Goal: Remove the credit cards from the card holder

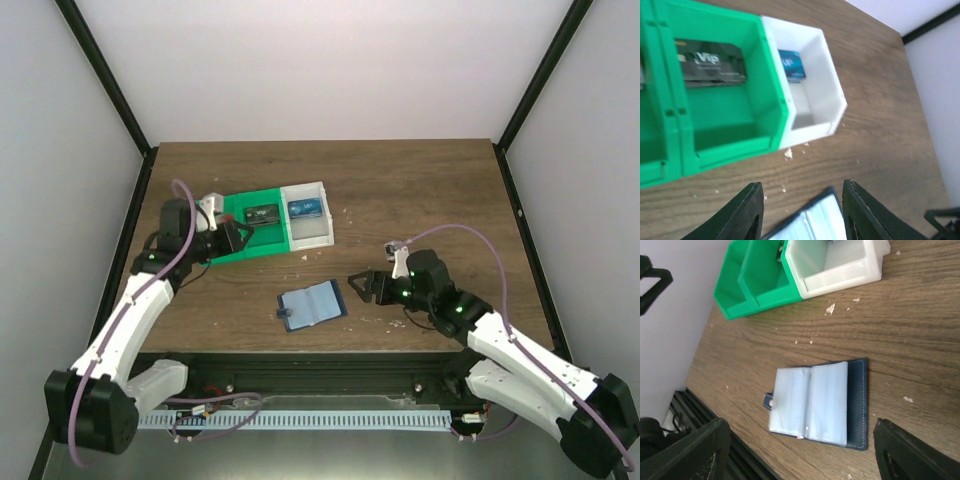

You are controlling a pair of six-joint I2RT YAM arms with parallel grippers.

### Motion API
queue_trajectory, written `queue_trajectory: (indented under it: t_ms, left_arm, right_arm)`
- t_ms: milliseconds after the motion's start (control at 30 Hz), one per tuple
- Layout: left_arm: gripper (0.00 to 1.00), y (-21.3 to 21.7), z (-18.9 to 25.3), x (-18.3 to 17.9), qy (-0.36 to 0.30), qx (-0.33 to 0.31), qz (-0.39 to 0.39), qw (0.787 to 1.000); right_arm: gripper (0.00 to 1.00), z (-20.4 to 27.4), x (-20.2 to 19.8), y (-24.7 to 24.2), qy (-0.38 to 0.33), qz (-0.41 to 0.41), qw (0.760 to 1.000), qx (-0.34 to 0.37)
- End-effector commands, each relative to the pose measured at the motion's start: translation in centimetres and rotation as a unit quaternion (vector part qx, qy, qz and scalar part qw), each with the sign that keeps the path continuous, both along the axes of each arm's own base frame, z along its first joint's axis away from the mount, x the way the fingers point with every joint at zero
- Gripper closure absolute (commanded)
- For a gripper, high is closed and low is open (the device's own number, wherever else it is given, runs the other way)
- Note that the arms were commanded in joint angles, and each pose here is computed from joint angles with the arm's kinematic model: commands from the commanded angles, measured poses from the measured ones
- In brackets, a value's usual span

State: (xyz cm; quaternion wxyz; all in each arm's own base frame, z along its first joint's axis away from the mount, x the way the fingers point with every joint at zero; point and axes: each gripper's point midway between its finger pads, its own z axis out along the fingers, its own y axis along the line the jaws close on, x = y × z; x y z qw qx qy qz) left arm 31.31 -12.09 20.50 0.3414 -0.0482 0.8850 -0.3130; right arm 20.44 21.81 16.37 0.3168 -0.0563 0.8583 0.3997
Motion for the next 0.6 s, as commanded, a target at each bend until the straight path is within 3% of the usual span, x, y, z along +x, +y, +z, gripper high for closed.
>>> queue_trajectory:
  t_ms: [0, 267, 567]
  left_arm:
    - [0.55, -2.1, -1.4, -3.4, 0.025, -0.037, -0.029, 0.999]
    - [0.54, -7.1, -6.0, -8.7, 0.088, -0.097, -0.094, 0.987]
    - [0.54, -11.3, -11.6, -12.8, 0.146, -0.109, -0.139, 0.973]
  right_arm:
    - [0.24, 0.9, 0.2, 1.2, 0.000, 0.027, 1.000, 0.003]
    - [0.49, -2.4, 0.2, 3.1, 0.073, 0.052, 0.996, -0.002]
    - [0.57, -5.4, 0.4, 5.3, 0.107, 0.071, 0.991, -0.030]
